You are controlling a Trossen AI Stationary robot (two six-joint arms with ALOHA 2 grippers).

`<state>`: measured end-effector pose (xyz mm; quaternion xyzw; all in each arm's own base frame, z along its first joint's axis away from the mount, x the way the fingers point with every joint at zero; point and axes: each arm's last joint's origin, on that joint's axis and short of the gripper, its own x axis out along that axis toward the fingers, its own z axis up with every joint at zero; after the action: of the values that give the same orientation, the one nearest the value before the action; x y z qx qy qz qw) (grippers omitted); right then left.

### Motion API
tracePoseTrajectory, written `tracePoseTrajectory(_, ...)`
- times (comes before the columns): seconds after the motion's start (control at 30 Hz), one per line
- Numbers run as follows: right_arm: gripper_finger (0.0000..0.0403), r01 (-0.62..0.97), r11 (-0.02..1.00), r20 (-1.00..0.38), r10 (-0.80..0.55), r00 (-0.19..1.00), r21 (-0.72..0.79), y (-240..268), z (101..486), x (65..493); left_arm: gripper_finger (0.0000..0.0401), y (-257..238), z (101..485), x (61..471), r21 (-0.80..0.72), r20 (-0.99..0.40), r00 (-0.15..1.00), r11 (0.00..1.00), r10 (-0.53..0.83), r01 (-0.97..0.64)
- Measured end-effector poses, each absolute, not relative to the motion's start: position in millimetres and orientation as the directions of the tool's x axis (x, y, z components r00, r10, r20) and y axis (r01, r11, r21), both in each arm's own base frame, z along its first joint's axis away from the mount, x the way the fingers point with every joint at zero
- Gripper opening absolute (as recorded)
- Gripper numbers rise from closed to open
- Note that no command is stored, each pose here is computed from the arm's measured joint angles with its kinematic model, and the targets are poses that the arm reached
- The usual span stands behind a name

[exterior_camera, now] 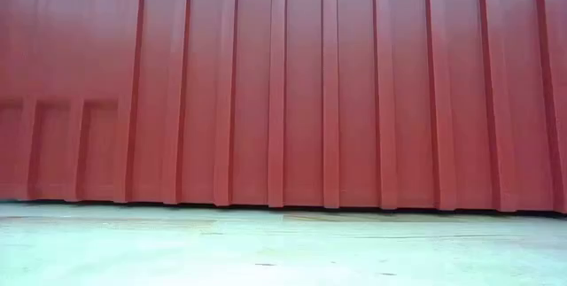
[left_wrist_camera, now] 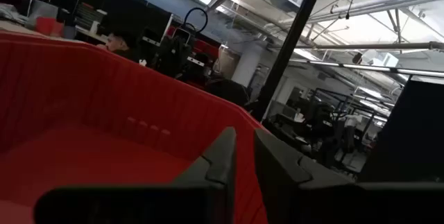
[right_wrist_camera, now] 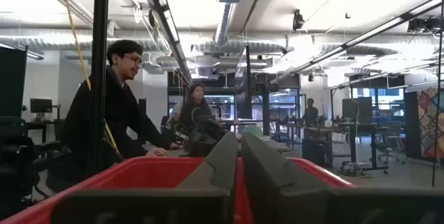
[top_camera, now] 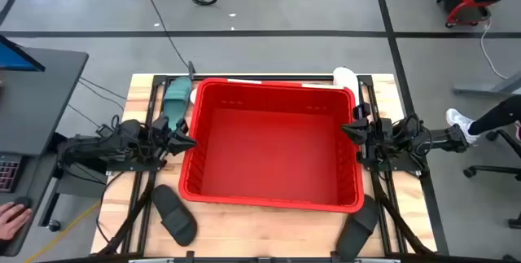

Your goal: Pick and place slides into bin

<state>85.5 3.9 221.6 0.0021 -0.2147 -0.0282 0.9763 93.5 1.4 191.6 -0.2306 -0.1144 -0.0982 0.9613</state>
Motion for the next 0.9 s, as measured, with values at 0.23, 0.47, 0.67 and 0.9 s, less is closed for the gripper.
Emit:
tracePoseTrajectory(0.23,0.003,0.055,0.998,0.419,-0.056,0.906,0.016,3.9,221.6,85.5,0.0052,1.4,191.6,93.5,-0.421,0.265,0.955,0.874,-0.136,0.242)
tracePoseTrajectory(0.47,0.003,0.054,0.998,0.42,-0.056,0.906,0.016,3.9,221.6,85.5,0.0059,1.4,191.7,93.5,-0.421,0.266,0.954,0.874,-0.136,0.242)
tracePoseTrajectory(0.67,0.003,0.054,0.998,0.419,-0.056,0.906,0.016,3.9,221.6,85.5,0.0051,1.4,191.7,93.5,-0.421,0.265,0.955,0.874,-0.136,0.242)
tracePoseTrajectory(0.9,0.003,0.054,0.998,0.419,-0.056,0.906,0.016,3.9,221.6,85.5,0.0058,1.4,191.7,93.5,-0.421,0.266,0.954,0.874,-0.136,0.242)
